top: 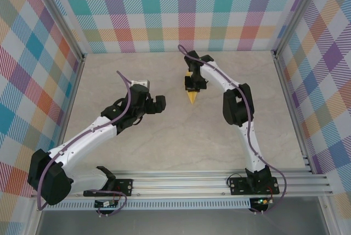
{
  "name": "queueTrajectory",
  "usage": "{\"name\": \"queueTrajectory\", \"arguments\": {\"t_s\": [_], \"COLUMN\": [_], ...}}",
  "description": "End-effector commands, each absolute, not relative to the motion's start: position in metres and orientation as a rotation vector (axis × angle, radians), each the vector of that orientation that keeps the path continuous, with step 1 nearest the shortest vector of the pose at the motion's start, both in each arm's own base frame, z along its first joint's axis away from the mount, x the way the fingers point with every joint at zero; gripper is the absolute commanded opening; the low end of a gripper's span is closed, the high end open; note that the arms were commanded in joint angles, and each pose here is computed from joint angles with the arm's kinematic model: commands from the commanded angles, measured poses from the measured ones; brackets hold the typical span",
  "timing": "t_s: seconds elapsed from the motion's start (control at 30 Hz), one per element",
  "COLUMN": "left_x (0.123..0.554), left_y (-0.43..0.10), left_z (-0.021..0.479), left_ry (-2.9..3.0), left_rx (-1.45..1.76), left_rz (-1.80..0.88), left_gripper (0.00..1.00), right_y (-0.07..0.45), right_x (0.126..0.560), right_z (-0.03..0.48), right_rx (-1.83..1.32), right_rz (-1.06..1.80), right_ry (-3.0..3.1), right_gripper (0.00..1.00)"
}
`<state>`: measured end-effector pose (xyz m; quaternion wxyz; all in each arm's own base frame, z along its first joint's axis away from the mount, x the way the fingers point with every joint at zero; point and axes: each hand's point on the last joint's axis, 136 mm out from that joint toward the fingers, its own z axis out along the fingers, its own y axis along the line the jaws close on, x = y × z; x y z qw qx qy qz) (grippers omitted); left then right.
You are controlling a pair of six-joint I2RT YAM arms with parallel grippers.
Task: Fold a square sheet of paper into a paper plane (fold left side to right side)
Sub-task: Place the paper plane at the top-center of the table.
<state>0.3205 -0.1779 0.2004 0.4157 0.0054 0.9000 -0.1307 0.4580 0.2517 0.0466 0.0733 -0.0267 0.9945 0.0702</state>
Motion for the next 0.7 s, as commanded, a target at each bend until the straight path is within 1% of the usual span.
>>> {"name": "queueTrajectory", "arguments": {"t_s": [0.0,0.07,0.47,0.67], "left_x": [0.317,0.317,0.317,0.317], "left_y": [-0.174,-0.175,-0.177,-0.177], "left_z": [0.192,0.192,0.186,0.186], "left_ry": [2.292,2.290,2.309,2.313], "left_rx": [0.045,0.046,0.051,0.053], "left_rz": [-0.307,-0.308,-0.309,-0.306], "left_gripper": [1.00,1.00,1.00,1.00], "right_y": [0.247,0.244,0.247,0.246], "right_x": [0.448,0.448,0.439,0.440], "right_z": [0.047,0.043,0.026,0.036], "right_rx": [-0.073,-0.080,-0.120,-0.130], "right_rz": [0.143,0.116,0.125,0.131], "right_ry": [3.039,3.049,3.098,3.083], "right_gripper": [0.06,0.06,0.18,0.23]}}
